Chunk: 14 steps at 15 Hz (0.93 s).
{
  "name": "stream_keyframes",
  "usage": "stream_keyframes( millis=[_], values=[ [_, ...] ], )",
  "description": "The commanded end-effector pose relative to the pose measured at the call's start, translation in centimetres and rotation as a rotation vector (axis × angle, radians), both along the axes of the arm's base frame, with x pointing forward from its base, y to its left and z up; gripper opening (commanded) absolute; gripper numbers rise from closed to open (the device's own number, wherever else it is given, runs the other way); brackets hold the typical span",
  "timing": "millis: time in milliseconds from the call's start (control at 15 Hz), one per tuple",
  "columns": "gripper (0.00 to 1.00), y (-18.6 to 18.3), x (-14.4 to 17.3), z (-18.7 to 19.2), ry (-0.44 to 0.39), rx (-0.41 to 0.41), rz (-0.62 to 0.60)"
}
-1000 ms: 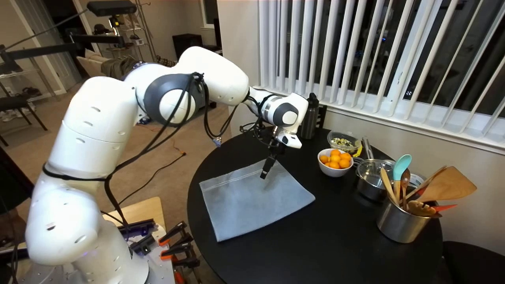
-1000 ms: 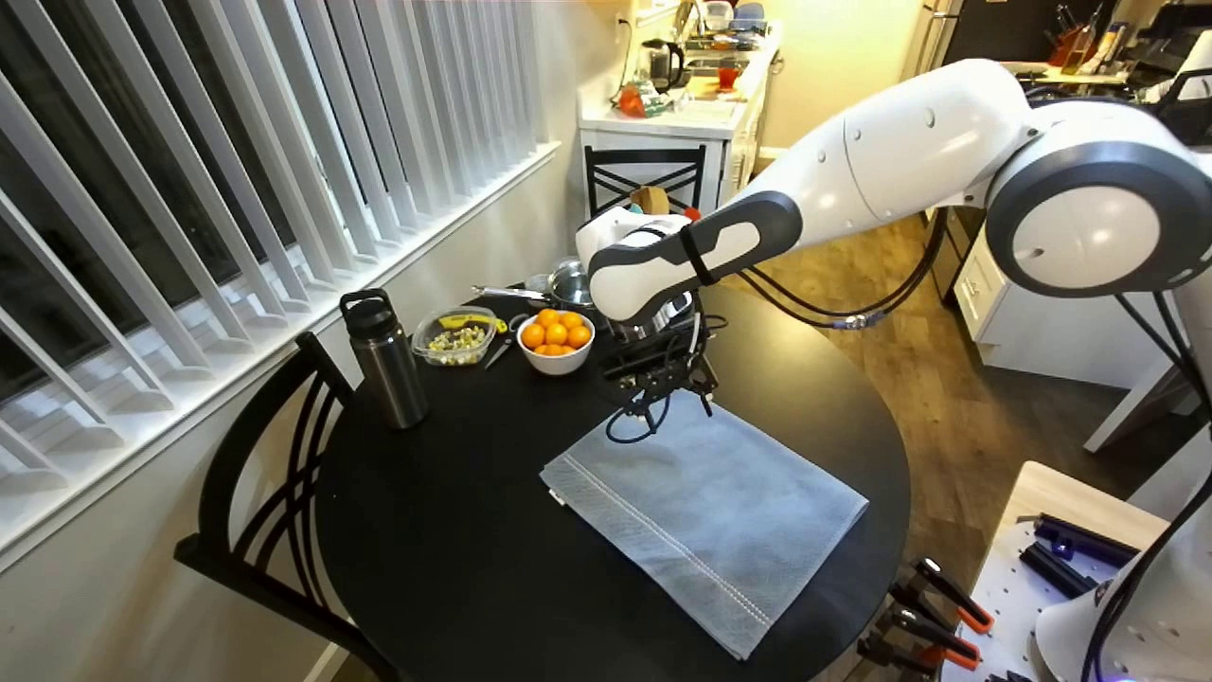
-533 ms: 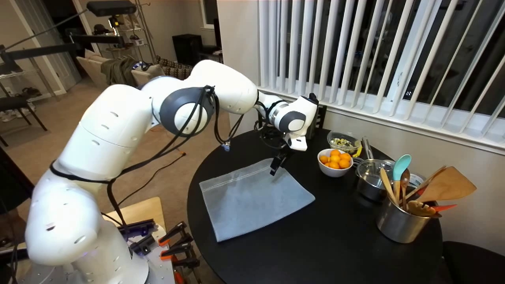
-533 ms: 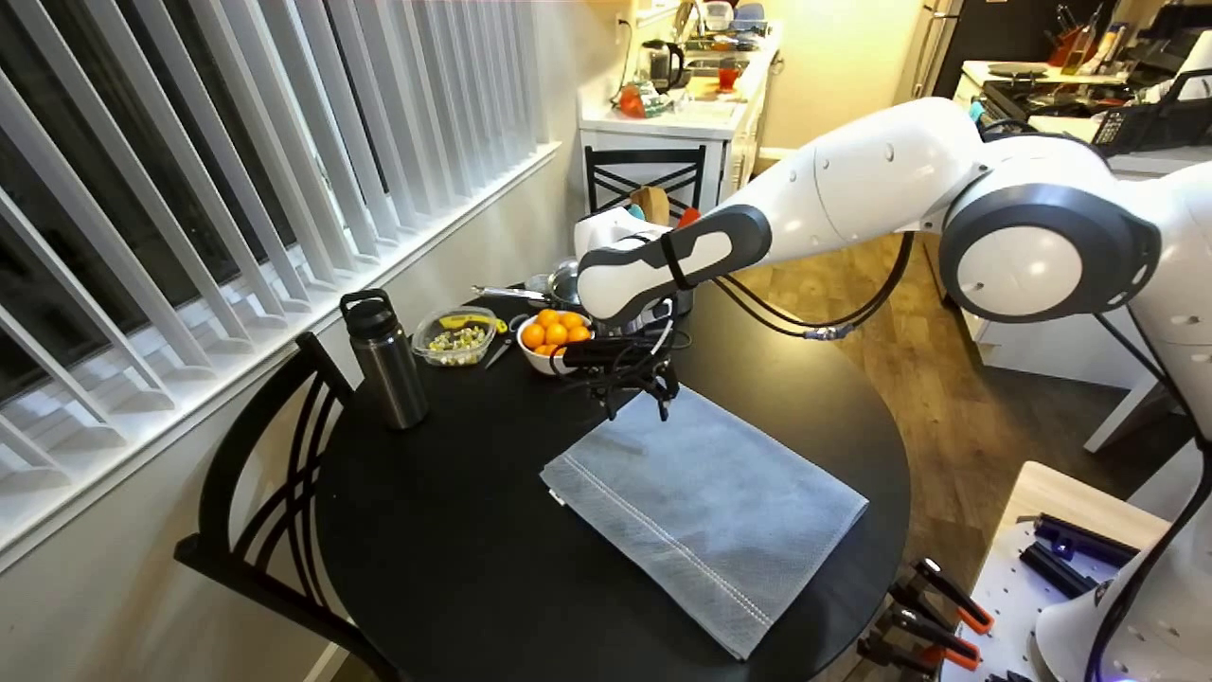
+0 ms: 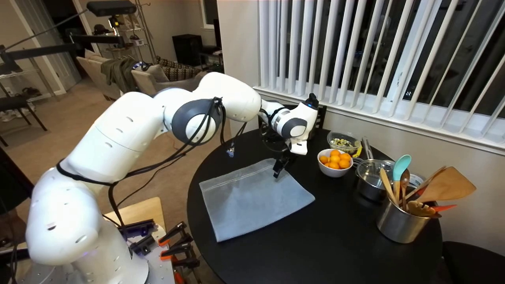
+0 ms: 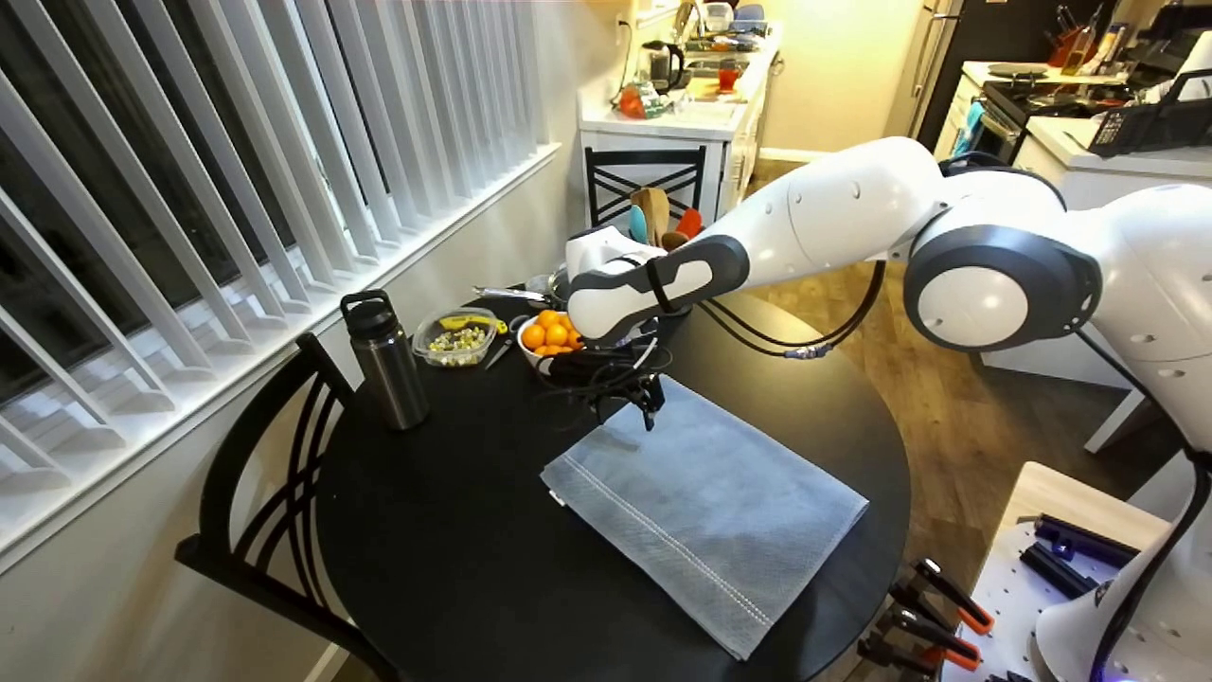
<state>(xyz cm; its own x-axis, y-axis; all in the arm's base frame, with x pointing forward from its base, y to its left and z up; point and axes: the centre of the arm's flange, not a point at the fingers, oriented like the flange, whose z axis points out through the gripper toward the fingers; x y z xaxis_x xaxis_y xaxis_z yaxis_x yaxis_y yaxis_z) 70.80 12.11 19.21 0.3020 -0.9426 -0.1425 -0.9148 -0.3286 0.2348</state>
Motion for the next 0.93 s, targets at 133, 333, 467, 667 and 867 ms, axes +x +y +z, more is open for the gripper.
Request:
stream_keyframes(
  millis=[133,333,467,667,867],
  values=[
    [1.0,0.0,1.3,-0.5,-0.067,-0.063,-0.112],
    [1.0,-0.7,1.5,-1.4,-0.066,-0.083,-0.15],
    [1.0,-1.0,1.4,-2.0,-0.065,-0.09,-0.173],
    [1.0,-1.4,1.3,-2.7,-0.075,-0.094,-0.194],
    [1.0,-1.6,1.4,-3.0,-0.094,-0.096,-0.208]
  ],
)
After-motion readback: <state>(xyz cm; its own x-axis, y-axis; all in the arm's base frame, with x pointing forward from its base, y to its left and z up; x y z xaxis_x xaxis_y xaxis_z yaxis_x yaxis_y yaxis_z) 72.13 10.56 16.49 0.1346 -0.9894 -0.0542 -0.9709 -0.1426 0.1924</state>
